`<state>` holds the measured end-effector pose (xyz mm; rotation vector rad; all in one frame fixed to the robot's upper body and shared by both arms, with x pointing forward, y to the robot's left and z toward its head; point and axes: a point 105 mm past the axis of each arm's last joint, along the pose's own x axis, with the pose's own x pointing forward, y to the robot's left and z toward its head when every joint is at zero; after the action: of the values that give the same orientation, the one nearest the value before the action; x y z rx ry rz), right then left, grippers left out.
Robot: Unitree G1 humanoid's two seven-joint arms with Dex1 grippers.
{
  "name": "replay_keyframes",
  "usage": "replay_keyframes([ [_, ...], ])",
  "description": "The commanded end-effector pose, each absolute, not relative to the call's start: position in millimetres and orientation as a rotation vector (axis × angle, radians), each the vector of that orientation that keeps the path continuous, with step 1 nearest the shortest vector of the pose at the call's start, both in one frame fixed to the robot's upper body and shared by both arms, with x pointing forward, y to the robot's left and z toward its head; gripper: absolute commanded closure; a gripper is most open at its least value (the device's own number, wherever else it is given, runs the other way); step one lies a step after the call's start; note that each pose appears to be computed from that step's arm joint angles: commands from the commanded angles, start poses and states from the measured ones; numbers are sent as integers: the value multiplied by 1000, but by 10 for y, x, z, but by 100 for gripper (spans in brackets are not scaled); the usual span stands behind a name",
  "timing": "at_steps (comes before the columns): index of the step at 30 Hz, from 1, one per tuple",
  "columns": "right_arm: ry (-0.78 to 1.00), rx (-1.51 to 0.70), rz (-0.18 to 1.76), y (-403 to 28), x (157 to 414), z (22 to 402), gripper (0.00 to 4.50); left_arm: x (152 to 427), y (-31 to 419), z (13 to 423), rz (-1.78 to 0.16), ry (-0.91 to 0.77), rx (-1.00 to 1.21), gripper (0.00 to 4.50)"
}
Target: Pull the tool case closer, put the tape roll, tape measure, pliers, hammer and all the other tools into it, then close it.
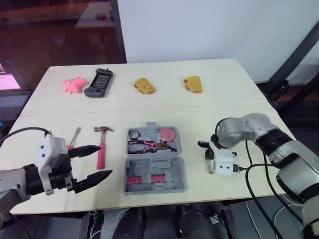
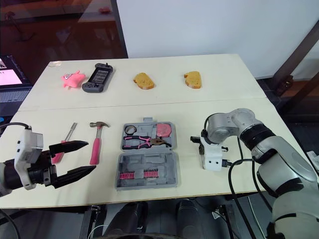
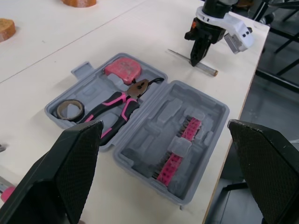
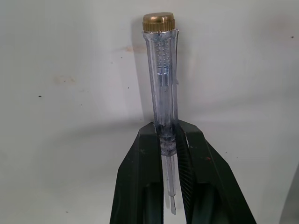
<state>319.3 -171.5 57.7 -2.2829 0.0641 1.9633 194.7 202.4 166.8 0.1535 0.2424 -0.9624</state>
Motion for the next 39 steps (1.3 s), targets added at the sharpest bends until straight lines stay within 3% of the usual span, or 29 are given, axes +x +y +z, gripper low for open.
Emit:
replay_keyframes([
  [1,140,-2237,1943,-1762,3184,549,447,1952,2007,1707,-969,226,180,0],
  [4,238,-2113,1833,-1799,3212,656,447,1961,2013,1700,-972,227,177,0],
  [7,435,-1827,1661,-1797,3221,757,447,1979,2016,1680,-985,239,179,0],
  [12,584,-1448,1493,-1852,3091,897,447,2050,2027,1743,-994,222,197,0],
  [15,640,-1234,1312,-1928,3049,971,447,2058,2011,1739,-1001,220,198,0],
  [23,1043,-640,859,-2114,2932,1059,447,2060,1973,1676,-1011,214,184,0],
  [26,1079,-539,777,-2164,2948,1031,447,2063,1959,1660,-1012,211,182,0],
  [39,1011,-579,653,-1989,3320,819,447,2089,1900,1656,-1025,201,180,0],
])
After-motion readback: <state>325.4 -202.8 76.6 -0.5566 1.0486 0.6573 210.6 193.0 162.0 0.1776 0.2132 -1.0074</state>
